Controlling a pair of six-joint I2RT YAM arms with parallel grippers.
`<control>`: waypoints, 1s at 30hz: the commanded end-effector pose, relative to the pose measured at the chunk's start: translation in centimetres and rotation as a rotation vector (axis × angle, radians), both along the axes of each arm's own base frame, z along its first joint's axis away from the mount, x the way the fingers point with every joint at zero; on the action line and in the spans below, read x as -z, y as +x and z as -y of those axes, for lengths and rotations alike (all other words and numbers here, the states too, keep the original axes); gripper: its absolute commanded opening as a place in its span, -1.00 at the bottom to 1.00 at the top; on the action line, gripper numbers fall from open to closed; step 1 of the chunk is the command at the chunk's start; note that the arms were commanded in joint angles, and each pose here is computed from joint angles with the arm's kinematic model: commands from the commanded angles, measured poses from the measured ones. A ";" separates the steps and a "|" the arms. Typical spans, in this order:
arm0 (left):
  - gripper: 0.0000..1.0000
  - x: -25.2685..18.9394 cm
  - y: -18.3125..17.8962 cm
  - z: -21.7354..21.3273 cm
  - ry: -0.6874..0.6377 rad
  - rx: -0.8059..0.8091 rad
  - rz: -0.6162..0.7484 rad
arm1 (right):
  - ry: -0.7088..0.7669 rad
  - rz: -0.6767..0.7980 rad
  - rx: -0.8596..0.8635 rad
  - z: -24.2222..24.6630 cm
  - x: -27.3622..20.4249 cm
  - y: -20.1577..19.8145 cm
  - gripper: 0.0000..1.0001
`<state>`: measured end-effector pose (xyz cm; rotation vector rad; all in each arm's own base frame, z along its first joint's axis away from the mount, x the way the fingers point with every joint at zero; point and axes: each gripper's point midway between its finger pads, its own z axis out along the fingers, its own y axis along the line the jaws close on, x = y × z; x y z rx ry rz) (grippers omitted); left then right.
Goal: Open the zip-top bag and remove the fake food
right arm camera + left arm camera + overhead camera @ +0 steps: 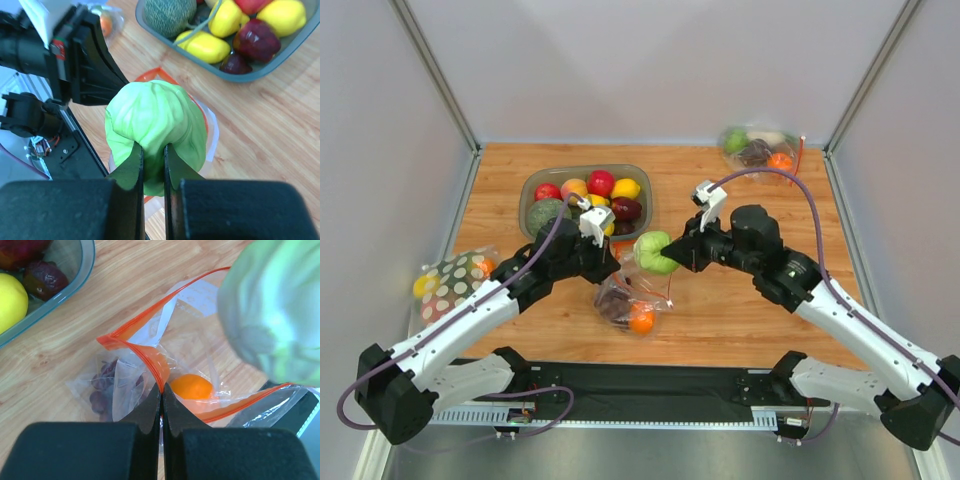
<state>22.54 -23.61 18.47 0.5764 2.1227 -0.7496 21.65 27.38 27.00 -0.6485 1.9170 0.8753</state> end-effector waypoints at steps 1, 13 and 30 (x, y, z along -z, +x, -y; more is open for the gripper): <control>-1.00 -1.1 0.4 -0.2 -0.023 -0.010 0.048 | 0.128 0.092 0.002 0.4 -5.8 0.3 -0.99; -1.00 0.2 0.0 -1.4 0.006 -0.037 0.029 | 0.208 0.089 0.005 -2.2 -8.8 9.5 -0.99; -1.00 -0.5 -0.7 -1.6 -0.024 -0.047 0.017 | 0.060 -0.218 -0.056 -12.8 7.6 19.5 -0.99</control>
